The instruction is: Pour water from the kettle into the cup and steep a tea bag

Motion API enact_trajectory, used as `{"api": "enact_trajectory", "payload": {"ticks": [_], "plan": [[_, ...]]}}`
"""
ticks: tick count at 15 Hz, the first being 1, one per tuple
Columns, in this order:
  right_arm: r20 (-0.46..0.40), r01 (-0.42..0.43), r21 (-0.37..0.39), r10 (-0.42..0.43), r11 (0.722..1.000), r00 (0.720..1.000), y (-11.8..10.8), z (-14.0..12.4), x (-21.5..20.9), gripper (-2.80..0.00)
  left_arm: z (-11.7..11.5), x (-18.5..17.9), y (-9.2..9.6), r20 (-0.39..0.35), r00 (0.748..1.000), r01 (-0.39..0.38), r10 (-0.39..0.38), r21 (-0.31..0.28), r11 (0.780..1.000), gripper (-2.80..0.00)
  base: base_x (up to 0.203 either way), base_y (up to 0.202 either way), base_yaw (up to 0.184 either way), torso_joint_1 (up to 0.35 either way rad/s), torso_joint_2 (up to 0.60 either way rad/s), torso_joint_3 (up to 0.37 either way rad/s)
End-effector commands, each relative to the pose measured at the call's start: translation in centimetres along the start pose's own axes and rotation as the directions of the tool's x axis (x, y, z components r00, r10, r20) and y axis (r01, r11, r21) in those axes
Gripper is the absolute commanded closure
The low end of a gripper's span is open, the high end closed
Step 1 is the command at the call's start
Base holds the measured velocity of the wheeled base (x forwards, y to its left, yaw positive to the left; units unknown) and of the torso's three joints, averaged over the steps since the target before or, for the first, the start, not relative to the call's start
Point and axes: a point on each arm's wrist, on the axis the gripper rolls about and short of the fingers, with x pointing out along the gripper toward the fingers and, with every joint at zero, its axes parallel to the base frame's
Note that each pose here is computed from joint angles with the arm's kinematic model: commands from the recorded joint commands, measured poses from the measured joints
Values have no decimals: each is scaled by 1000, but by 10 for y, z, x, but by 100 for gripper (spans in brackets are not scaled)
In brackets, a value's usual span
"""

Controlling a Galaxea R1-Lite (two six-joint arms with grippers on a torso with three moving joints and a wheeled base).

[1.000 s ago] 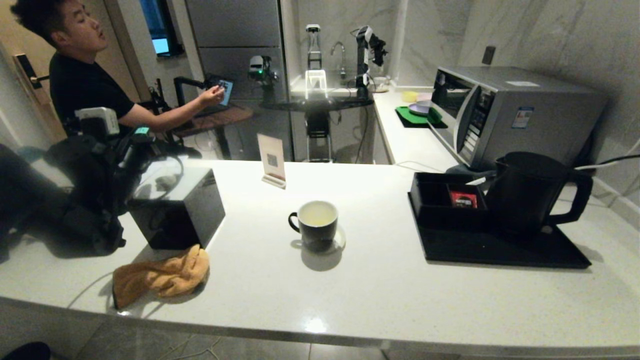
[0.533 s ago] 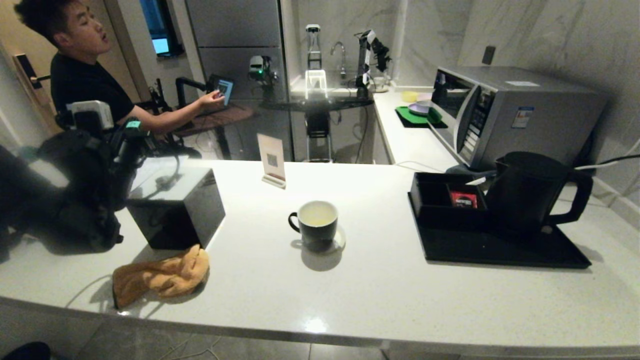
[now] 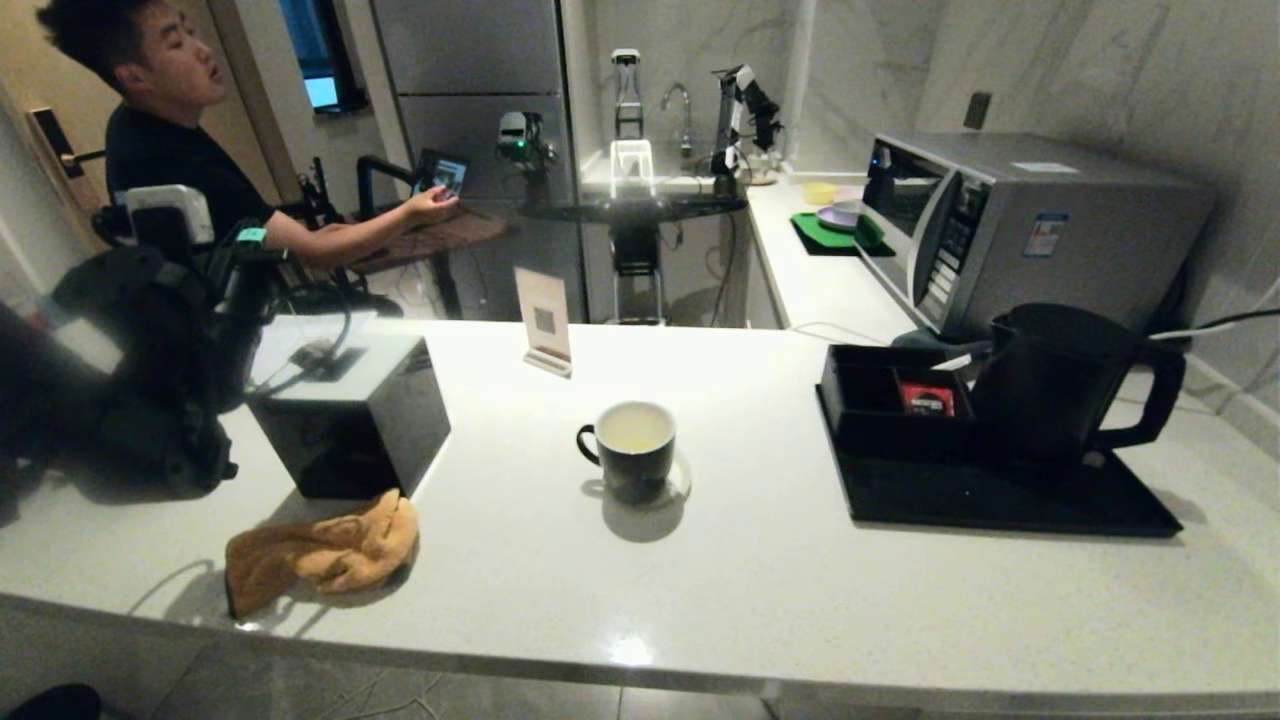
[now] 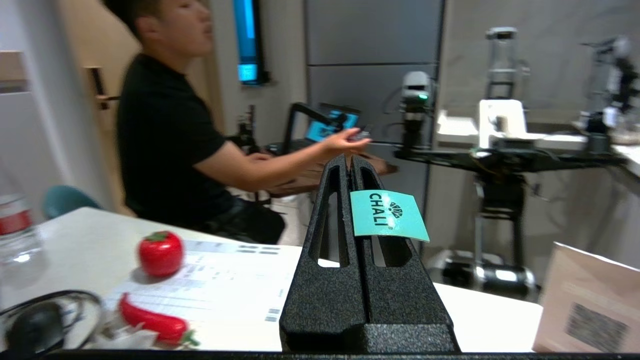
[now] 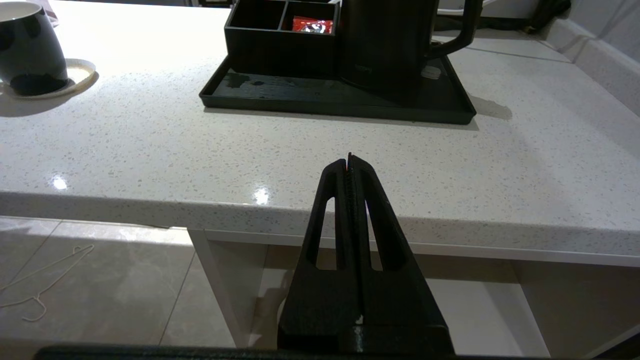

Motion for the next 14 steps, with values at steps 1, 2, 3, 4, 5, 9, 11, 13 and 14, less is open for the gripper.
{"api": "enact_trajectory", "payload": {"ticks": [1,2,3,4,5,9,11,13,14], "plan": [[1,0,0,0,1000,1000,0,0,0,0,2,1,1,13,1000,-16,16,4,1000,0,0,0,0,0,0,0],[0,0,0,0,1000,1000,0,0,0,0,2,1,1,10,1000,-25,25,13,1000,0,0,0,0,0,0,0],[2,2,0,-2,1000,1000,0,0,0,0,2,1,0,11,1000,-28,28,15,999,0,0,0,0,0,0,0],[2,0,0,0,1000,1000,0,0,0,0,2,2,0,14,999,-32,32,21,999,0,0,0,0,0,0,0],[-1,0,0,0,1000,1000,0,0,0,0,2,2,1,12,999,-33,33,25,999,0,0,0,0,0,0,0],[-1,0,0,0,1000,1000,0,0,0,0,6,5,-2,29,999,-31,30,22,999,0,0,0,0,0,0,0],[2,0,0,0,1000,1000,0,0,0,0,8,8,-5,31,999,-37,36,19,999,0,0,0,0,0,0,0],[1,0,0,0,1000,1000,0,0,0,0,10,10,-12,27,998,-59,59,13,998,0,0,0,0,0,0,0],[-1,1,0,-1,1000,1000,0,0,0,0,10,9,-14,25,997,-70,69,20,997,0,0,0,0,0,0,0]]}}
